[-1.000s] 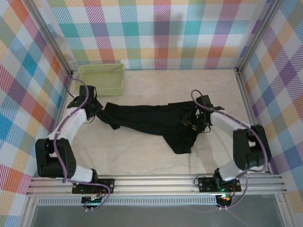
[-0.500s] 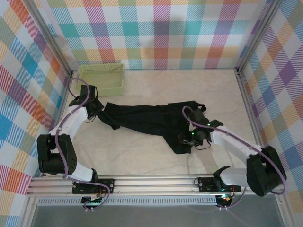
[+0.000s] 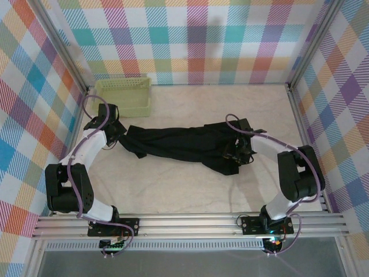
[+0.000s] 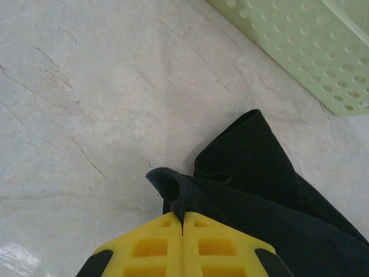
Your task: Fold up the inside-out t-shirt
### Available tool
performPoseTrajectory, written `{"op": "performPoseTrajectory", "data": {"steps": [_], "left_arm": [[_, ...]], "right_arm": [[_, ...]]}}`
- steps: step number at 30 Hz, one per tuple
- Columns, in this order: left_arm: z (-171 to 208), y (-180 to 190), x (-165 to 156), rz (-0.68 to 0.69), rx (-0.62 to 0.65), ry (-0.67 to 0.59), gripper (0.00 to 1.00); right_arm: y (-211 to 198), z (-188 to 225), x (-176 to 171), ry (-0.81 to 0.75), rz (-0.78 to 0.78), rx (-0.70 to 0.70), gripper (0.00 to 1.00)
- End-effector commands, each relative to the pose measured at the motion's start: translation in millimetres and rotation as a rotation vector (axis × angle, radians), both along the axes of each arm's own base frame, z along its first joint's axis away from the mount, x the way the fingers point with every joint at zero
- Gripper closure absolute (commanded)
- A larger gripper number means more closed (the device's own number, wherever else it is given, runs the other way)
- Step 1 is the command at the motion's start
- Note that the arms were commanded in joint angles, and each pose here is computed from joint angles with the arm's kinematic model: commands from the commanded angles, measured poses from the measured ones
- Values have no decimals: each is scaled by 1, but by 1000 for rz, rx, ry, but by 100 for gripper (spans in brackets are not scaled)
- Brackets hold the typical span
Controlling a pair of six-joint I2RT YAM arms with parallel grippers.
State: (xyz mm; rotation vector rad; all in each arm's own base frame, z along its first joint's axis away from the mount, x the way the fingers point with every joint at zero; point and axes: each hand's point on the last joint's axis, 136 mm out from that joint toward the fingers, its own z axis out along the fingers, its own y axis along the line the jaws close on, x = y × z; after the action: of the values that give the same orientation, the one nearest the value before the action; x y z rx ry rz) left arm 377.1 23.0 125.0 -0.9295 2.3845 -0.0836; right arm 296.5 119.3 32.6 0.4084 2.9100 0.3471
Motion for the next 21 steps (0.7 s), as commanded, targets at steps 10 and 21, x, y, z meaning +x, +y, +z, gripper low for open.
{"op": "performPoseTrajectory", "data": {"steps": [10, 21], "left_arm": [[4, 0, 5, -10, -1, -11, 100], [1, -1, 4, -13, -4, 1, 100]], "right_arm": [[-23, 22, -83, -29, -29, 40, 64], [-22, -8, -58, 5, -33, -8, 61]]}}
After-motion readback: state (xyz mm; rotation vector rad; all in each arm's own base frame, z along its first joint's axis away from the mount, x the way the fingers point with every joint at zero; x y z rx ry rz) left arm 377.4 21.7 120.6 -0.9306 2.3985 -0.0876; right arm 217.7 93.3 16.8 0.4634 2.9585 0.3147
